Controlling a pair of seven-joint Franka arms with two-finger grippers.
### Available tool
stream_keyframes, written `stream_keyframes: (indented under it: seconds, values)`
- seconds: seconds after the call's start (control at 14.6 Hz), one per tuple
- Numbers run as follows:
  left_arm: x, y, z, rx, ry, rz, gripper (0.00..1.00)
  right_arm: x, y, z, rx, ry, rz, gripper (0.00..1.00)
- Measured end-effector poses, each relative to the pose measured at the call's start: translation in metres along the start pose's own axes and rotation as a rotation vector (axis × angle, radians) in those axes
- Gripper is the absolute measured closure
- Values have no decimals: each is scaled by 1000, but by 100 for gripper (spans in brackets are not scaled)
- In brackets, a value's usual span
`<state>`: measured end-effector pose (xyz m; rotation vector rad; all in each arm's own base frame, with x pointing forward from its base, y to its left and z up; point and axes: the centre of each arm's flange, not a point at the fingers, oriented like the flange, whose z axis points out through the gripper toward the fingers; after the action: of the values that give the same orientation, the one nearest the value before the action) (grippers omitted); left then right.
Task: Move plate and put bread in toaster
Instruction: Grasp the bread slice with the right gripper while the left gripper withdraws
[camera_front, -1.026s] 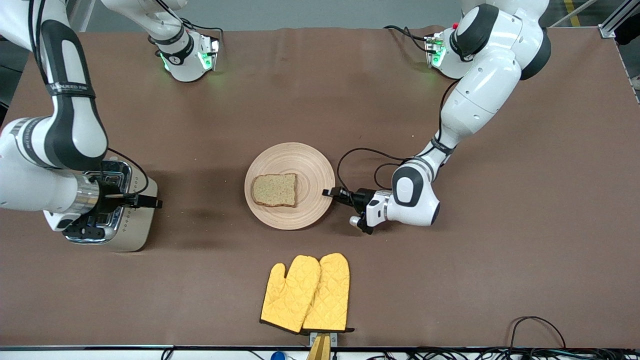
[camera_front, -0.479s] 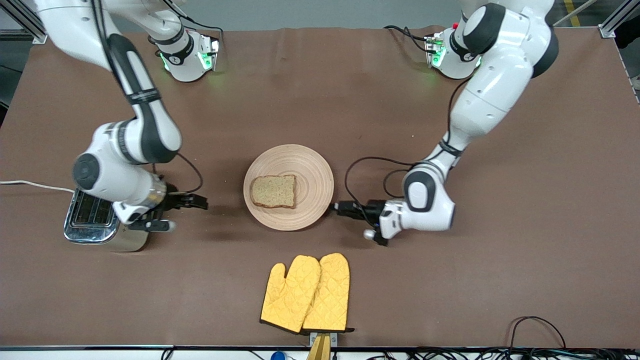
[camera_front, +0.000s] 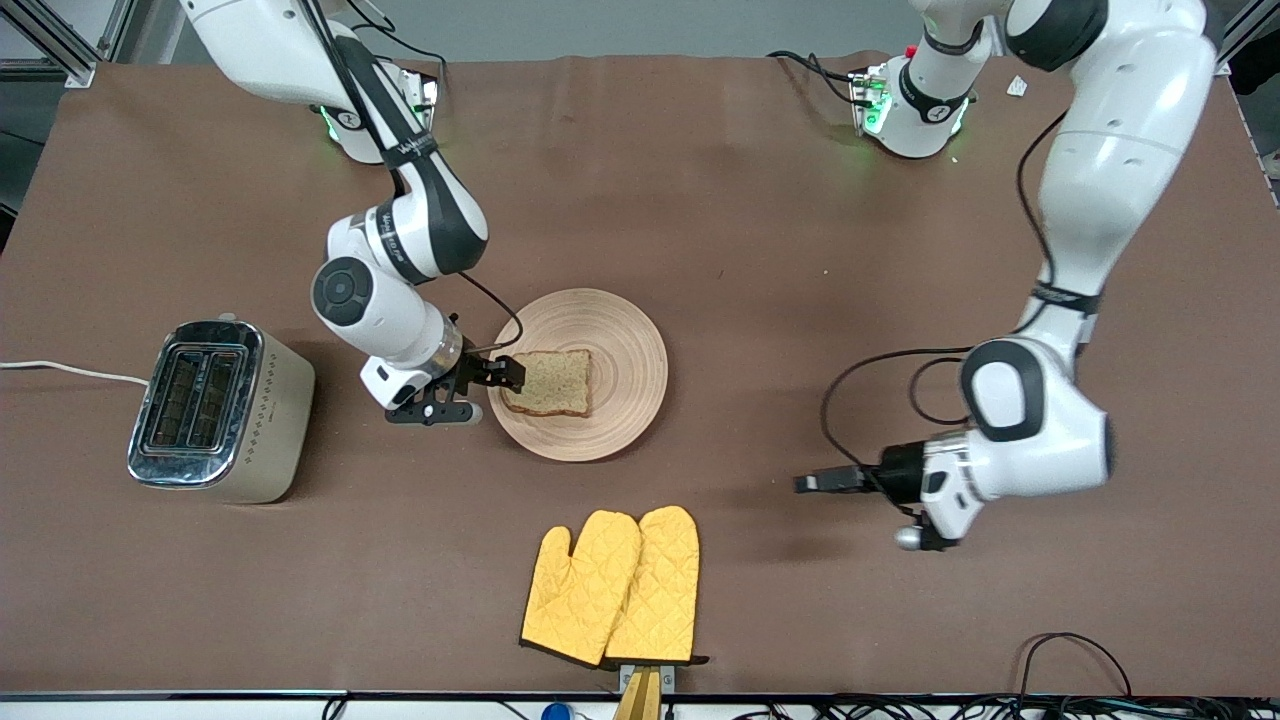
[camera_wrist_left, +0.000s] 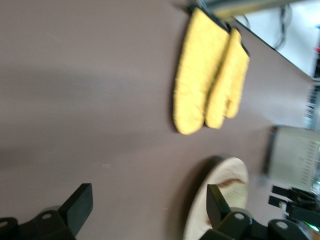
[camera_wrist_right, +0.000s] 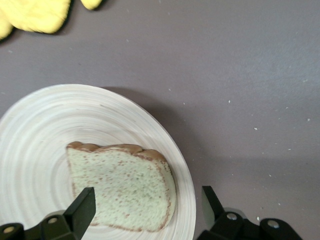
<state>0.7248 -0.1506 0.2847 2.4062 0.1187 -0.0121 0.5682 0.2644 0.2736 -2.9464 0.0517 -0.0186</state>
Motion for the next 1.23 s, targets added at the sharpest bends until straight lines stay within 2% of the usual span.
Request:
stream_keyframes:
  seconds: [0.14,0.21,0.34,0.41,0.48,0.55,0.68,0.89,1.16,1.23]
  values:
    - [0,12,-45,136,7,-3,0,-9,5,23,-12,6,1,11]
    - [-5,26,-64,228,6,-3,0,-11,4,30,-16,2,9,15]
    - [-23,60,-102,413,10,18,0,-17,-2,38,-21,-7,26,19]
    - [-34,78,-121,475,7,31,0,-20,-7,40,-22,-10,26,19]
    - [-46,95,-140,513,-1,44,0,-22,-11,40,-22,-11,25,26]
    - [-58,111,-158,539,-6,57,0,-24,-13,41,-22,-13,26,26]
    - [-81,137,-195,581,-2,66,0,-26,-12,44,-26,-19,28,37]
    - [-127,166,-250,654,-19,46,0,-26,-7,50,-34,-26,35,40]
    - [-175,183,-288,685,3,47,0,-24,-2,53,-41,-29,43,44]
    - [-182,182,-292,690,6,43,0,-24,-2,53,-41,-29,43,50]
